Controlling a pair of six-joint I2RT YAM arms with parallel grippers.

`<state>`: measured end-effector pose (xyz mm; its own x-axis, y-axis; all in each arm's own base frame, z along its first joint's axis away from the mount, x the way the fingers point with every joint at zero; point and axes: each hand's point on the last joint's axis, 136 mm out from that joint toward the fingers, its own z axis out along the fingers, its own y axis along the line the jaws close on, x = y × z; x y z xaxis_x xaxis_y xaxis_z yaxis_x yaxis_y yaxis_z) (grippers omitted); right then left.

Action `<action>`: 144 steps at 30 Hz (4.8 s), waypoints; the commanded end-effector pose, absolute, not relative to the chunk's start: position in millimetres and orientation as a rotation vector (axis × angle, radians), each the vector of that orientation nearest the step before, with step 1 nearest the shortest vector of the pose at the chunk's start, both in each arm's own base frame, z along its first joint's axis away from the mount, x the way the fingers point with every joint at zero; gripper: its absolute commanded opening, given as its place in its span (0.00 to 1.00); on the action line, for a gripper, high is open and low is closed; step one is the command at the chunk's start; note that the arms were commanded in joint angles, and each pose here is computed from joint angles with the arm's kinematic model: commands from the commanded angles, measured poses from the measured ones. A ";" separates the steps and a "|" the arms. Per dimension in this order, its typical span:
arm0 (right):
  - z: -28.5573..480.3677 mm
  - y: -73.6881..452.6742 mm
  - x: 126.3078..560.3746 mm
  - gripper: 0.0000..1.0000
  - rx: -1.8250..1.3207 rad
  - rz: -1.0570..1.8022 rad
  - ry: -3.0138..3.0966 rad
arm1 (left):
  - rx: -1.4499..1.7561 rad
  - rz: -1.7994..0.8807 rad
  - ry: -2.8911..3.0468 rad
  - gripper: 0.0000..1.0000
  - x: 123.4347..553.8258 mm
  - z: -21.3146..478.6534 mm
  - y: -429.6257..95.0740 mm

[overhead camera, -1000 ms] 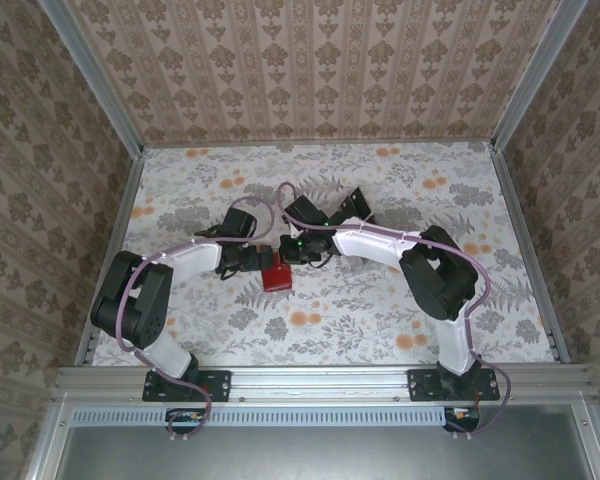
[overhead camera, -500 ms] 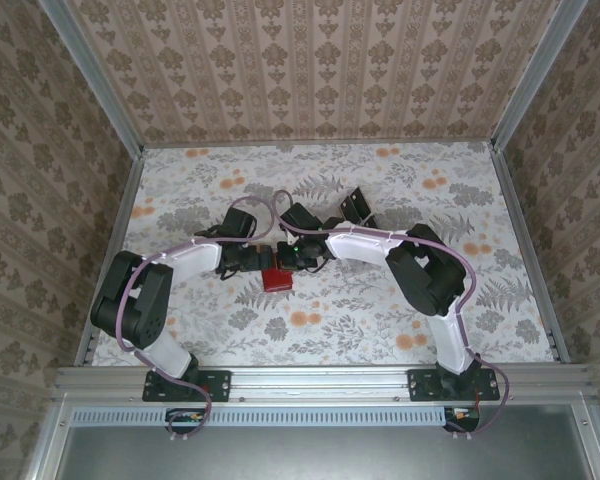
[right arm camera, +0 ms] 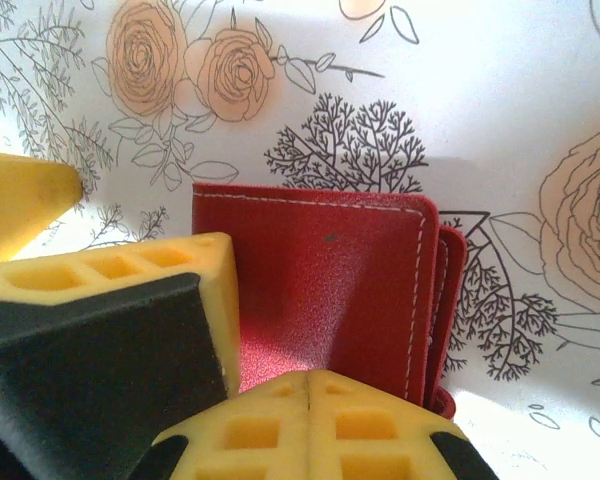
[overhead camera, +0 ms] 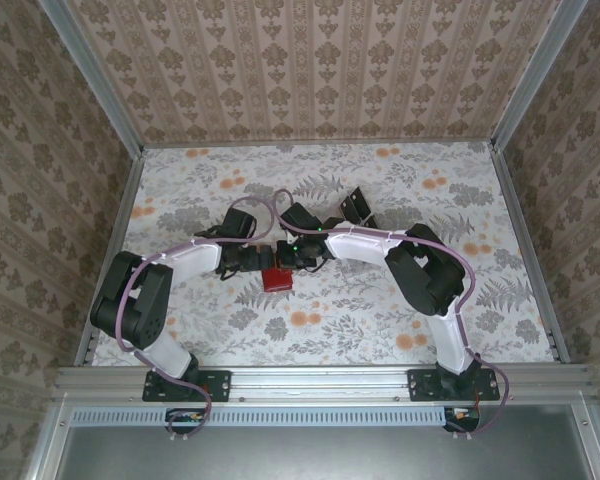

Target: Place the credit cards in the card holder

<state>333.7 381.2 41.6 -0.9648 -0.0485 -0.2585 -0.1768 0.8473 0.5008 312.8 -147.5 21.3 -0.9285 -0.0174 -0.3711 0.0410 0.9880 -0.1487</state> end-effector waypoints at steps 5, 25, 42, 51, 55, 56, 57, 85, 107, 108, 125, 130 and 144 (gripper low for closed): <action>61.4 375.2 342.5 0.00 -0.117 0.781 2.717 | -0.010 -0.169 2.810 1.00 300.8 -4.2 -137.9; 16.6 374.5 330.6 0.00 -0.142 0.714 2.820 | 0.029 -0.180 2.809 1.00 298.5 -3.9 -148.3; -4.9 373.6 300.3 0.00 -0.193 0.648 2.883 | 0.016 -0.178 2.809 1.00 297.5 -3.0 -146.9; -23.3 361.2 280.9 0.00 -0.219 0.571 2.932 | -0.074 -0.203 2.824 1.00 299.5 -5.6 -136.5; -31.9 353.5 272.6 0.00 -0.244 0.508 2.960 | -0.089 -0.202 2.826 1.00 299.4 -5.4 -134.5; -33.9 350.8 270.2 0.00 -0.248 0.490 2.968 | -0.096 -0.201 2.828 1.00 299.2 -5.8 -133.5; -36.5 348.2 267.2 0.00 -0.254 0.472 2.975 | -0.100 -0.202 2.828 1.00 299.5 -5.9 -133.0; -102.3 276.7 218.8 0.00 -0.397 -0.095 2.996 | -0.247 -0.213 2.778 1.00 303.7 16.6 -107.6; -86.9 313.6 223.9 0.09 -0.439 -0.040 2.923 | -0.288 -0.181 2.756 1.00 299.0 27.1 -93.5; -81.7 319.9 227.4 0.10 -0.442 -0.021 2.913 | -0.289 -0.175 2.759 1.00 298.5 26.6 -92.7; 16.1 392.9 298.1 0.40 -0.436 0.247 2.744 | -0.323 -0.183 2.733 1.00 306.0 37.6 -83.4; 74.8 407.9 325.7 0.50 -0.437 0.369 2.615 | -0.335 -0.194 2.700 1.00 318.6 53.0 -78.1; 210.4 297.7 366.9 0.84 -0.182 0.488 2.373 | -0.259 -0.214 2.572 1.00 340.4 106.3 -65.1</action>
